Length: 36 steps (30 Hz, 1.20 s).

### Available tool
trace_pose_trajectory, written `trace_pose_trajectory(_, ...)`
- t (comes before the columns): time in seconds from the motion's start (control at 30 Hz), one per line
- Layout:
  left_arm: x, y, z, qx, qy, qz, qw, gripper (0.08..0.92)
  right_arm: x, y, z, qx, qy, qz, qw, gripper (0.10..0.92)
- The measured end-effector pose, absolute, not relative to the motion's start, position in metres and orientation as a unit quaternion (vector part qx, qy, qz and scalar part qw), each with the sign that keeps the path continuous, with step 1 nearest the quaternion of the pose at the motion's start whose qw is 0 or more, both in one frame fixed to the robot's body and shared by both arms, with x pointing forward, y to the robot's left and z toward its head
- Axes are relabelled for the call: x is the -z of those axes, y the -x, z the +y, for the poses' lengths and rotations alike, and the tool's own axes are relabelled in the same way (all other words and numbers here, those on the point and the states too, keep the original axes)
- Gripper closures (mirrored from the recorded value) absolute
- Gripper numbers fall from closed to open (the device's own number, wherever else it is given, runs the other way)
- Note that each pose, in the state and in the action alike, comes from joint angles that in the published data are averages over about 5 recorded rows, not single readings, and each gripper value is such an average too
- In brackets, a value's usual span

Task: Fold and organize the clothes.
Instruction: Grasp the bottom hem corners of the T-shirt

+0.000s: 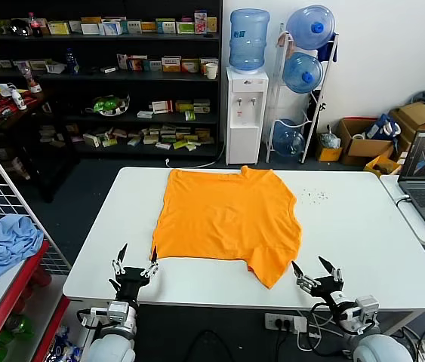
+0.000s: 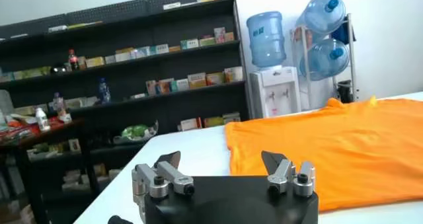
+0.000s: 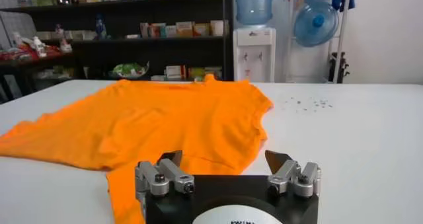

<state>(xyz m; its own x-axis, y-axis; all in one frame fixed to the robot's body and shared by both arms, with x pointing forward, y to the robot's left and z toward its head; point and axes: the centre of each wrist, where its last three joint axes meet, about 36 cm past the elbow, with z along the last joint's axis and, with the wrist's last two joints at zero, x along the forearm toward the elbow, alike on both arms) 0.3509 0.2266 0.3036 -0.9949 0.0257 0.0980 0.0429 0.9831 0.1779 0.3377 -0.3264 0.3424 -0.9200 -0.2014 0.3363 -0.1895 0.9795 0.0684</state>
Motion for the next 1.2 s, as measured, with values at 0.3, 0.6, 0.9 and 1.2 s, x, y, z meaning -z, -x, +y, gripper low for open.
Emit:
trace_pose_trajectory(0.3, -0.309, -0.361, 0.225, 0.084, 0.029, -0.993, 0.081, 0.177, -0.335, -0.344, -0.315, 0.028, -0.093, -0.975, 0.202, 0.2)
trace_pose_trajectory(0.6, -0.31, -0.377, 0.224, 0.067, 0.047, -0.987, 0.142, 0.177, -0.327, -0.355, -0.299, 0.042, -0.095, -0.967, 0.231, 0.2)
trace_pose_trajectory(0.9, -0.307, -0.391, 0.22, 0.058, 0.055, -0.981, 0.175, 0.178, -0.322, -0.367, -0.284, 0.052, -0.101, -0.962, 0.246, 0.204)
trace_pose_trajectory(1.2, -0.301, -0.401, 0.221, 0.048, 0.052, -0.979, 0.191, 0.378, -0.323, -0.375, -0.268, 0.06, -0.109, -0.96, 0.252, 0.421)
